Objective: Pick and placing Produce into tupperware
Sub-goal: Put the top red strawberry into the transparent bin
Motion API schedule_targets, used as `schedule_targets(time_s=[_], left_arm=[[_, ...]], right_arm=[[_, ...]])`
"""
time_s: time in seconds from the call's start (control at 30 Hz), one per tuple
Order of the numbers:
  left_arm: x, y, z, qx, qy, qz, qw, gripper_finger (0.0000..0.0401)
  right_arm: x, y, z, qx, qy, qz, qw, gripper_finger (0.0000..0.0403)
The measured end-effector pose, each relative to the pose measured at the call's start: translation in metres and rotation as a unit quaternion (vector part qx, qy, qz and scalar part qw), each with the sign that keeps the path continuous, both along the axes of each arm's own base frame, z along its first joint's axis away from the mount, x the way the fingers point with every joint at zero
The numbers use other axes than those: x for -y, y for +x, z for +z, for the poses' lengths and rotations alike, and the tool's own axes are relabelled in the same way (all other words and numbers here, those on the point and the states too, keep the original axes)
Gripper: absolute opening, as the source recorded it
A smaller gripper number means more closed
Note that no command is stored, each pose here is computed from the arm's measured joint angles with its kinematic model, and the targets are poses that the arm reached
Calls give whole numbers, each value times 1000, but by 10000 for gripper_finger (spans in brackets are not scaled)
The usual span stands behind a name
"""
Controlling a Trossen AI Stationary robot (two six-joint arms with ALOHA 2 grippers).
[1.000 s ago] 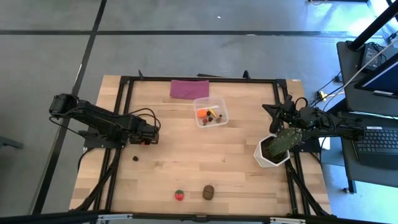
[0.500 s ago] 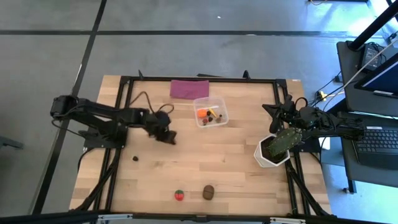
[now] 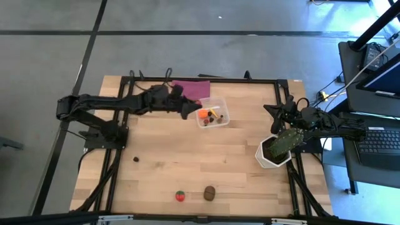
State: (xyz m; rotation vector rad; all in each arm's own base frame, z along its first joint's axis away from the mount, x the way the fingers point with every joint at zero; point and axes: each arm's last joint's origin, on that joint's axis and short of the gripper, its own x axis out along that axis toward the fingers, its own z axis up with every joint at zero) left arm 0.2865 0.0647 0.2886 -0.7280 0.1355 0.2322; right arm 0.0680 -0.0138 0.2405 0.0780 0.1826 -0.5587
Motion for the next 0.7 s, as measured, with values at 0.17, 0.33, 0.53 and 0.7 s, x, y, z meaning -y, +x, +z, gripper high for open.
schedule_targets(time_s=[0.17,0.33,0.53,0.7], left_arm=[[-10,40,2,-41,35,-10,998,135],[-24,78,-23,-148,20,-10,989,143],[-45,104,-67,-255,-6,11,967,131],[-52,118,-89,-285,-15,13,958,140]], right_arm=[[0,0,0,1,0,0,1000,9],[0,0,0,1,0,0,1000,9],[0,0,0,2,1,0,1000,9],[0,0,0,2,1,0,1000,9]])
